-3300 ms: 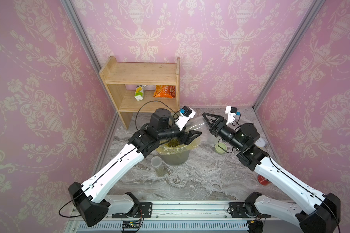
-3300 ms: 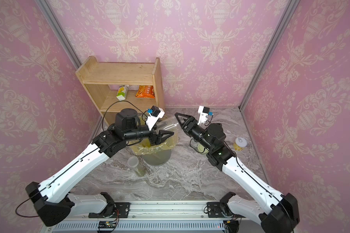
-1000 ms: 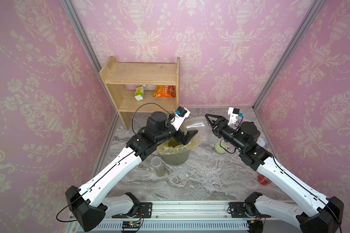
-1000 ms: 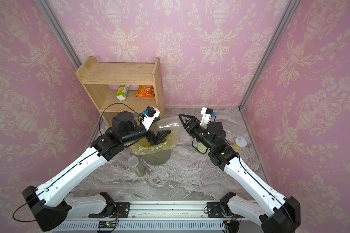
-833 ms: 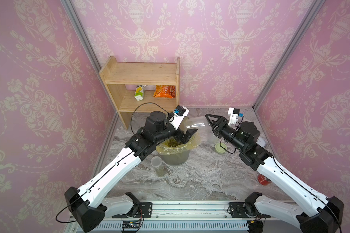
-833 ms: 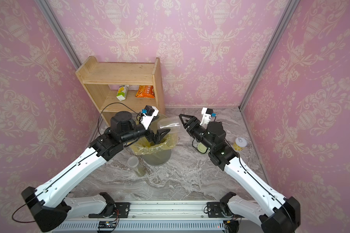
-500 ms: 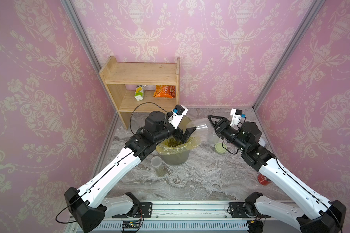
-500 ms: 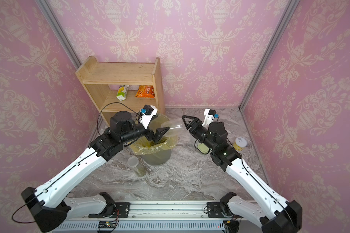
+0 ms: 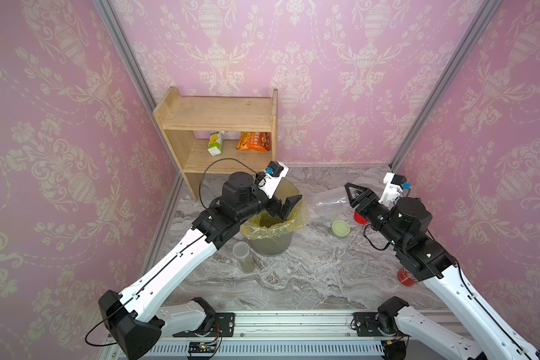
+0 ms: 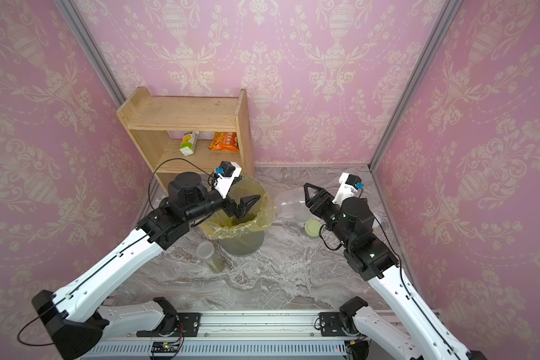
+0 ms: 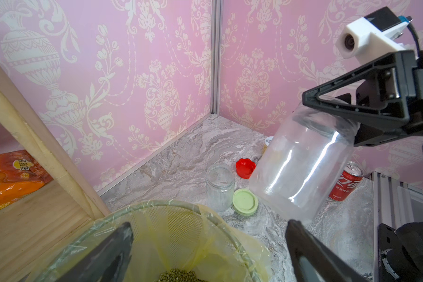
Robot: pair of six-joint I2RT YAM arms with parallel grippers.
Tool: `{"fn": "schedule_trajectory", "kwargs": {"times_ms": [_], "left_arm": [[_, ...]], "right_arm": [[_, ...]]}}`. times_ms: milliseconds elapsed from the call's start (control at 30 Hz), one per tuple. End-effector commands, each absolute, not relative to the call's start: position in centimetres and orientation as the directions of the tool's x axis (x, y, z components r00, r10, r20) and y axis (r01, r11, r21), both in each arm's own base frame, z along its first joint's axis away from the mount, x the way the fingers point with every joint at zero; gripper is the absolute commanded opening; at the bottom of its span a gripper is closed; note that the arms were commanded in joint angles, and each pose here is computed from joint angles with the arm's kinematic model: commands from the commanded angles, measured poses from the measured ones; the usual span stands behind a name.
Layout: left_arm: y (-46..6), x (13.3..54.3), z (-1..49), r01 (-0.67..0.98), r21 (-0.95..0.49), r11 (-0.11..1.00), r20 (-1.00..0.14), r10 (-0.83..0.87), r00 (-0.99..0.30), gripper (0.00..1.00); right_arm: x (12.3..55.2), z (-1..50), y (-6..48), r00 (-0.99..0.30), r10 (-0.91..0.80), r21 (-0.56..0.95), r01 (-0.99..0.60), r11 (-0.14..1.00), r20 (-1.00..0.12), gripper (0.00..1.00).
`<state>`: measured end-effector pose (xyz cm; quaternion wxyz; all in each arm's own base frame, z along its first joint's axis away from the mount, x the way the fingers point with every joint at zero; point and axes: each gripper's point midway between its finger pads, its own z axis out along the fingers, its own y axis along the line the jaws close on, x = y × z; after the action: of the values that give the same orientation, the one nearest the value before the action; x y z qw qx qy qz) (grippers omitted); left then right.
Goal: Empty moldy mung beans from jars
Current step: Place the jar at the center of the board.
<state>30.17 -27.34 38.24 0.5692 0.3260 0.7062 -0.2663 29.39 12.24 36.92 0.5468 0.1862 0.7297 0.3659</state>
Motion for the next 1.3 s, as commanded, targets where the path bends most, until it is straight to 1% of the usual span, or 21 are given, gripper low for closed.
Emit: {"fn": "schedule_trajectory", "kwargs": {"times_ms": [0, 100, 233, 333, 500, 700, 833, 1033, 1267], "left_arm": [[-26.8, 30.6, 38.3, 0.744, -0.007, 0.668, -0.980, 0.145, -0.139, 0.98], [-26.9, 30.7, 38.2, 0.748, -0.009, 0.663, -0.980, 0.145, -0.140, 0.98], [-26.6, 30.9, 38.3, 0.735, -0.006, 0.679, -0.982, 0.135, -0.133, 0.97], [-26.6, 30.9, 38.2, 0.733, -0.009, 0.681, -0.982, 0.132, -0.134, 0.98], [-25.9, 30.9, 38.5, 0.708, -0.003, 0.706, -0.989, 0.103, -0.108, 0.98], [-24.0, 29.8, 40.4, 0.673, 0.007, 0.740, -0.997, 0.056, -0.052, 0.98], [-23.1, 28.9, 41.0, 0.664, 0.000, 0.748, -0.999, 0.024, -0.027, 0.98], [-21.9, 28.3, 40.7, 0.637, -0.008, 0.771, -1.000, 0.011, -0.026, 0.98], [-20.3, 26.8, 40.4, 0.615, -0.013, 0.789, -1.000, -0.003, -0.017, 0.98]], "right_arm": [[28.8, 36.1, 10.4, -0.309, 0.570, 0.617, -0.076, 0.783, -0.762, 0.50], [28.9, 34.7, 9.6, -0.342, 0.482, 0.521, -0.027, 0.853, -0.807, 0.51], [29.1, 32.8, 9.2, -0.370, 0.395, 0.427, -0.004, 0.904, -0.841, 0.51], [29.6, 30.8, 9.3, -0.398, 0.368, 0.397, 0.011, 0.918, -0.840, 0.51], [30.5, 27.6, 10.9, -0.466, 0.322, 0.373, -0.018, 0.928, -0.824, 0.51], [30.9, 24.2, 13.1, -0.547, 0.194, 0.275, -0.070, 0.959, -0.814, 0.51], [31.2, 23.1, 13.7, -0.541, 0.140, 0.214, -0.077, 0.974, -0.830, 0.51], [31.9, 21.8, 14.5, -0.532, 0.046, 0.110, -0.090, 0.990, -0.846, 0.51], [32.4, 19.2, 15.6, -0.517, 0.048, 0.120, -0.107, 0.987, -0.854, 0.51]]}}
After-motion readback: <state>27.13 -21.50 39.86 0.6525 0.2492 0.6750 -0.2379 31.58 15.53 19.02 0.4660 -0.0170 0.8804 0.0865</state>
